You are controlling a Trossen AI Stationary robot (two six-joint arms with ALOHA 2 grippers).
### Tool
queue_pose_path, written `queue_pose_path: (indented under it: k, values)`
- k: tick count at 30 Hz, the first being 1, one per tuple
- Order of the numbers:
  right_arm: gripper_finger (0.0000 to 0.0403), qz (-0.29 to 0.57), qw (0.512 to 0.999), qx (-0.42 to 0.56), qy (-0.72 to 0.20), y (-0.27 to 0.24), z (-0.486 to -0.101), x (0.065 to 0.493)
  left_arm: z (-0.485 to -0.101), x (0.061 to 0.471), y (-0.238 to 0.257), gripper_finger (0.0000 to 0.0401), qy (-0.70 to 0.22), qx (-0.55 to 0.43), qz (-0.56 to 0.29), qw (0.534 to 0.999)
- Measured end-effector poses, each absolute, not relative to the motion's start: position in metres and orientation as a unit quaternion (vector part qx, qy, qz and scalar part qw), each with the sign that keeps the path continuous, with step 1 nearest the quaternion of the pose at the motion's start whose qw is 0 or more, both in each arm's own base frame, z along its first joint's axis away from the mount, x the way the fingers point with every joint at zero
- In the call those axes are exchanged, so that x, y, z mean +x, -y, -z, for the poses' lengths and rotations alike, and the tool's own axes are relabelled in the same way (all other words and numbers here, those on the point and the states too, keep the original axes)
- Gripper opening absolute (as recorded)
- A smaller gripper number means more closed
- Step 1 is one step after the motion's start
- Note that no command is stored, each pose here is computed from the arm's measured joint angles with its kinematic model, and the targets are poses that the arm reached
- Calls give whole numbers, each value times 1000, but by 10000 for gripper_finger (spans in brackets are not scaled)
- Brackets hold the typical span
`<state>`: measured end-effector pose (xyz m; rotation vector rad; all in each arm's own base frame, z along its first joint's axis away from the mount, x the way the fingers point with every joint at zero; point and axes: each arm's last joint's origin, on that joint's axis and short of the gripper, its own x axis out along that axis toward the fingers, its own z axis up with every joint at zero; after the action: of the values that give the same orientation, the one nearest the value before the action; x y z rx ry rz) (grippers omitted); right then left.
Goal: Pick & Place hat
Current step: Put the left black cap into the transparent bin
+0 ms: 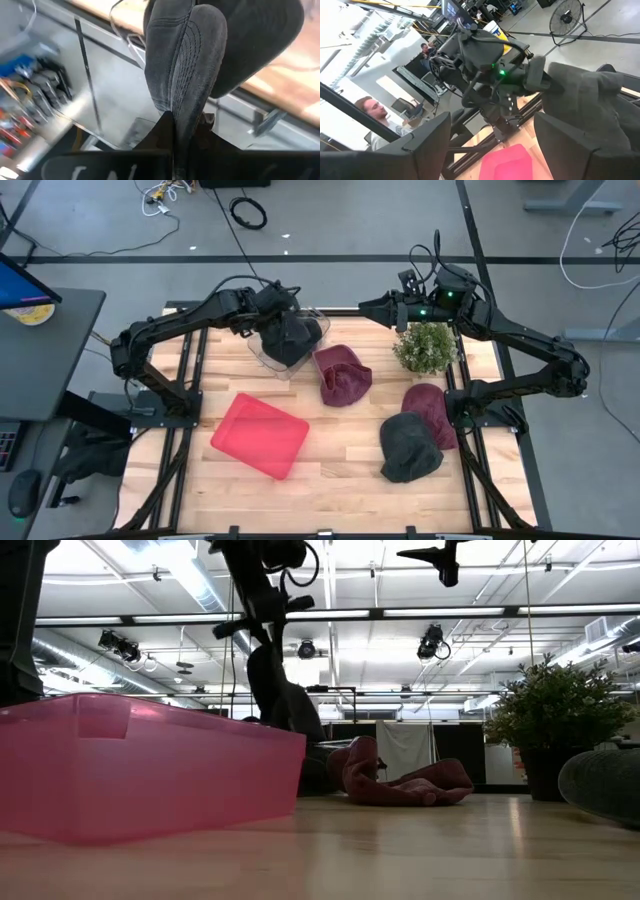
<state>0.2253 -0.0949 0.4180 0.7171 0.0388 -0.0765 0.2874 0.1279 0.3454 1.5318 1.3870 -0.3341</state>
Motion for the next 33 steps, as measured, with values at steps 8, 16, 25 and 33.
queue_pose_path:
  k: [8, 16, 25, 33]
  values:
    - [288, 37, 939, 342, -20, 95, -418, 225, -330, 294, -117, 11, -533, 649, 194, 507]
    - [288, 38, 940, 338, -22, 95, -417, 225, -291, 287, -114, 11, -540, 631, 240, 502]
    - [288, 39, 938, 342, -26, 95, -415, 226, -273, 302, -118, 11, -490, 668, 177, 532]
    - [288, 47, 925, 373, -45, 97, -394, 230, -275, 305, -121, 12, -447, 679, 193, 550]
